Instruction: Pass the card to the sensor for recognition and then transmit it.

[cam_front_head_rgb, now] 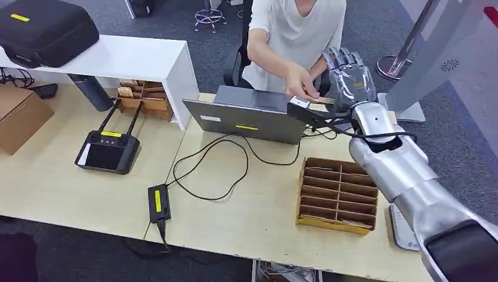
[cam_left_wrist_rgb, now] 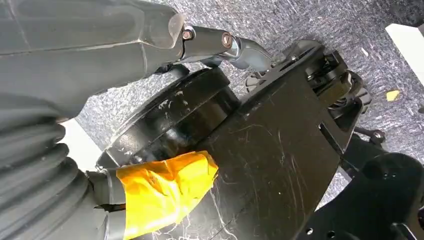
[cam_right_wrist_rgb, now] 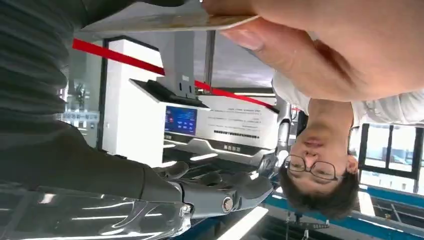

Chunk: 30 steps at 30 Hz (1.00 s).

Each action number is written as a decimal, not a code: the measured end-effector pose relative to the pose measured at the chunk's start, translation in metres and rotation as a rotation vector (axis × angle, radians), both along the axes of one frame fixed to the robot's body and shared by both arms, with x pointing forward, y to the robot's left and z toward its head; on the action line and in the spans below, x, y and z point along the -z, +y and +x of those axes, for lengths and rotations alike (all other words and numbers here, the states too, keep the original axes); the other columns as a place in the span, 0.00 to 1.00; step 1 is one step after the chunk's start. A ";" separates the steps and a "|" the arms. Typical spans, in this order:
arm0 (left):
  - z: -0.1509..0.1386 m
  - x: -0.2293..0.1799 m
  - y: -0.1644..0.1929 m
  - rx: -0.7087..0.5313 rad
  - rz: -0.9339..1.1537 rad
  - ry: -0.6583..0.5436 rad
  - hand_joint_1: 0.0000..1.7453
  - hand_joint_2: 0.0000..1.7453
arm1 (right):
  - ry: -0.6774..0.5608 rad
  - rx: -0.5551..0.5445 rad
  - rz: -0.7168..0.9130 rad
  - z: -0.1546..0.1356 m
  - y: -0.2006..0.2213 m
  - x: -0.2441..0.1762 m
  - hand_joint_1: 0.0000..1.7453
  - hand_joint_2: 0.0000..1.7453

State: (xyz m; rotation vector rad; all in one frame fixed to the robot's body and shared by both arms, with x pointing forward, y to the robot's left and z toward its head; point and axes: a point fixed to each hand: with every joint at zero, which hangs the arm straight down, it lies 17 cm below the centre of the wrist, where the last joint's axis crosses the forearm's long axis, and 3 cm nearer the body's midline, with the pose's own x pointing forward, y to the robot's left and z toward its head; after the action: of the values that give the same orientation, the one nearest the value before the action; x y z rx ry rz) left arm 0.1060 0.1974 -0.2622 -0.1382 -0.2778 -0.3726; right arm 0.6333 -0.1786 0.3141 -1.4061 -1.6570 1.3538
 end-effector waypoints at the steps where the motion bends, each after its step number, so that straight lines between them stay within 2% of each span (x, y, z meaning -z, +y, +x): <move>1: 0.000 0.000 0.000 0.002 0.002 0.002 0.00 1.00 | 0.000 0.002 0.001 0.000 0.000 0.000 0.00 1.00; 5: -0.001 0.000 0.000 0.008 0.000 0.001 0.00 1.00 | -0.004 -0.002 0.002 0.000 0.001 -0.001 0.00 1.00; 6: -0.001 0.000 0.000 0.009 0.000 0.001 0.00 1.00 | -0.004 -0.004 0.002 0.000 0.001 -0.001 1.00 1.00; 14: -0.001 0.000 -0.001 0.026 0.003 0.002 0.00 1.00 | 0.003 -0.017 0.029 -0.001 0.003 -0.003 1.00 1.00; 20: 0.018 -0.005 -0.001 0.028 -0.001 -0.107 0.00 1.00 | -0.001 -0.020 0.042 -0.001 0.001 -0.004 1.00 1.00; 21: 0.021 -0.005 -0.001 0.029 0.003 -0.113 0.00 0.00 | -0.001 -0.021 0.043 -0.001 0.001 -0.004 1.00 1.00; 24: 0.027 -0.006 0.000 0.018 0.003 -0.121 0.00 0.00 | 0.001 -0.018 0.050 -0.001 -0.001 -0.003 1.00 1.00; 25: 0.028 -0.007 0.000 0.012 0.001 -0.126 0.00 1.00 | 0.001 -0.015 0.051 -0.001 -0.002 -0.002 1.00 1.00; 30: 0.035 -0.009 0.000 -0.005 -0.002 -0.148 0.00 1.00 | 0.003 -0.010 0.058 -0.001 -0.005 -0.001 1.00 1.00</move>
State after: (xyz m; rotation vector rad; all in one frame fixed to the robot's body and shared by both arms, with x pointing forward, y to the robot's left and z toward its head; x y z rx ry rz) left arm 0.1413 0.1977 -0.2535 -0.1120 -0.4244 -0.3786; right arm 0.6324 -0.1833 0.3155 -1.3642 -1.6894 1.3025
